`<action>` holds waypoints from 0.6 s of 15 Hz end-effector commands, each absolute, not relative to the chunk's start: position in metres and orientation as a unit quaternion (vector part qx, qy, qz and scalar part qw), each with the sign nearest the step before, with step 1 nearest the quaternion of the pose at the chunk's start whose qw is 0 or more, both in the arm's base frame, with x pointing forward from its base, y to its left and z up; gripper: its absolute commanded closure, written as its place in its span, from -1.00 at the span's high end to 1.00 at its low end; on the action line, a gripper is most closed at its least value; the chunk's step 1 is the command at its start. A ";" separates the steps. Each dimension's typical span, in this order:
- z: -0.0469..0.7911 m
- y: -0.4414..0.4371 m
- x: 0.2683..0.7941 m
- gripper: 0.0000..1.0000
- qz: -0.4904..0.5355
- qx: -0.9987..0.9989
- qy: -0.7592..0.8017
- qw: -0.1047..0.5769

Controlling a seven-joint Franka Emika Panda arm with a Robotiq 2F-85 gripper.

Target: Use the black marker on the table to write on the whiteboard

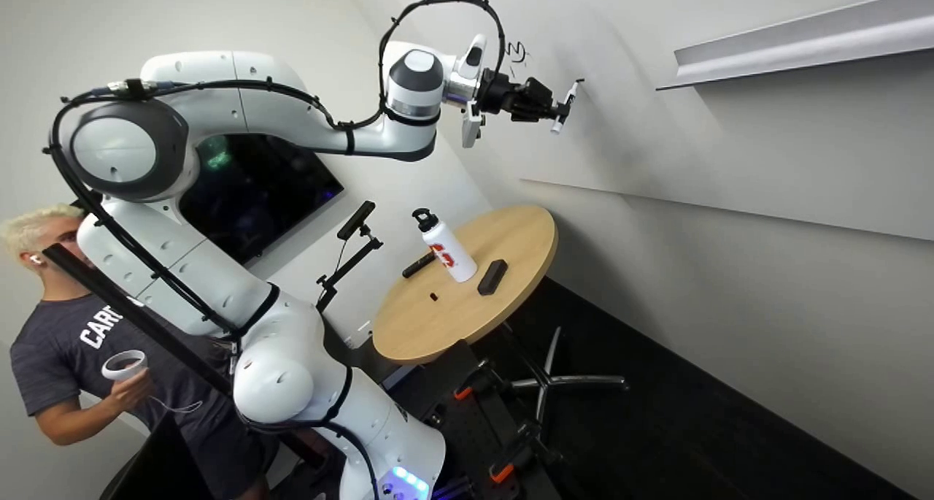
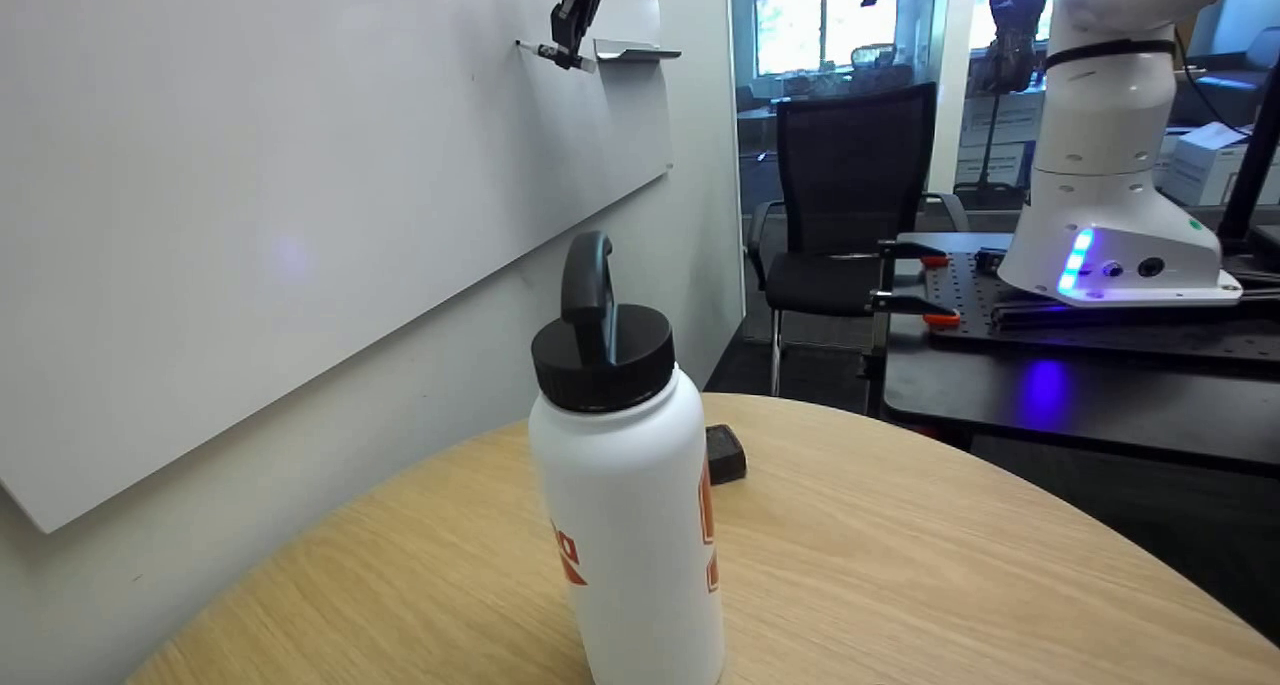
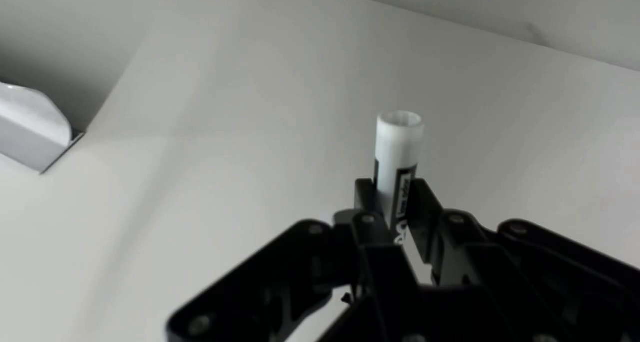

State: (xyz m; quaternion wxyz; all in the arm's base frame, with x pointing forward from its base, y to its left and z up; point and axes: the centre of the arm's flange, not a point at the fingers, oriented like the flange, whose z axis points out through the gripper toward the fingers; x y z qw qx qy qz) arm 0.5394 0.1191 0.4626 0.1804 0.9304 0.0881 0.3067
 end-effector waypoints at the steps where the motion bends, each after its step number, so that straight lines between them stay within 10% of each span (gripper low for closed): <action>1: 0.467 0.124 0.538 -0.90 0.306 0.928 0.105 0.187; 9: 0.450 0.133 0.544 -0.90 0.283 0.932 0.123 0.190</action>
